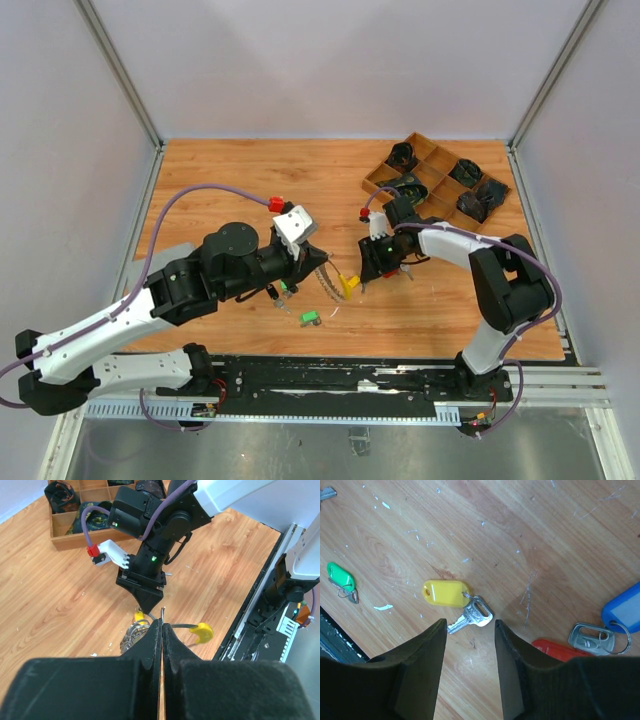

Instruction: Put the keys on the keyring

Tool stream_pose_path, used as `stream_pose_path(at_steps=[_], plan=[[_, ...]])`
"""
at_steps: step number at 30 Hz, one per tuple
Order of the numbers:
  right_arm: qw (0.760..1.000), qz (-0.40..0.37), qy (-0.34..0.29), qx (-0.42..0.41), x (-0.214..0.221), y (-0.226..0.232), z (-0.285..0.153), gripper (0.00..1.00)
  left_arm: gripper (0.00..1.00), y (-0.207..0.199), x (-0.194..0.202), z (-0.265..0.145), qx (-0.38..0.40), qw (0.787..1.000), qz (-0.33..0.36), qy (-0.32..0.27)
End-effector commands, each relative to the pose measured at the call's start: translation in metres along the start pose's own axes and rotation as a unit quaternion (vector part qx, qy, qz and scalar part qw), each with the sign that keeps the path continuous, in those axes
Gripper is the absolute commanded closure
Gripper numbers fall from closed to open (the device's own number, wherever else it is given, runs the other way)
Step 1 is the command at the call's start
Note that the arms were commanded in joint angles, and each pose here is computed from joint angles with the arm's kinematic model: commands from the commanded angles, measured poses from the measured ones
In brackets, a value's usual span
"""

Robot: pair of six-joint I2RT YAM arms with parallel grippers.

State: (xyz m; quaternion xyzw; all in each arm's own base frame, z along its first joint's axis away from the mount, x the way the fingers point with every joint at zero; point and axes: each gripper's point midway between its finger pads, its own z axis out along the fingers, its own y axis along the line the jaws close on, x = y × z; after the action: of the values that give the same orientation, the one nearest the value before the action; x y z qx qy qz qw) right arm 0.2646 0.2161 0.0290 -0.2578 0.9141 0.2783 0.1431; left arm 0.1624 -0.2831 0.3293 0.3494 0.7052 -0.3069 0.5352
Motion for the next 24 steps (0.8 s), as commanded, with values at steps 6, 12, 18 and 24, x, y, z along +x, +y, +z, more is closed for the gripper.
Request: stream_pose_path(at_steps=[6,12,18,24], plan=[[0.999,-0.027,-0.018,-0.008,-0.014,-0.007,0.006,0.60,0.99,-0.008,-0.025,-0.001,0.014,1.000,-0.005,-0.026],[0.999,-0.029,-0.017,-0.012,-0.017,-0.008,0.010,0.65,0.99,-0.009,-0.022,0.000,0.017,1.000,-0.006,-0.022],[0.999,-0.026,-0.018,-0.015,-0.019,-0.008,0.013,0.71,0.99,-0.009,-0.021,-0.001,0.017,1.000,-0.005,-0.019],[0.999,-0.026,-0.018,-0.018,-0.021,-0.008,0.014,0.77,0.99,-0.008,-0.019,-0.002,0.017,1.000,-0.006,-0.018]])
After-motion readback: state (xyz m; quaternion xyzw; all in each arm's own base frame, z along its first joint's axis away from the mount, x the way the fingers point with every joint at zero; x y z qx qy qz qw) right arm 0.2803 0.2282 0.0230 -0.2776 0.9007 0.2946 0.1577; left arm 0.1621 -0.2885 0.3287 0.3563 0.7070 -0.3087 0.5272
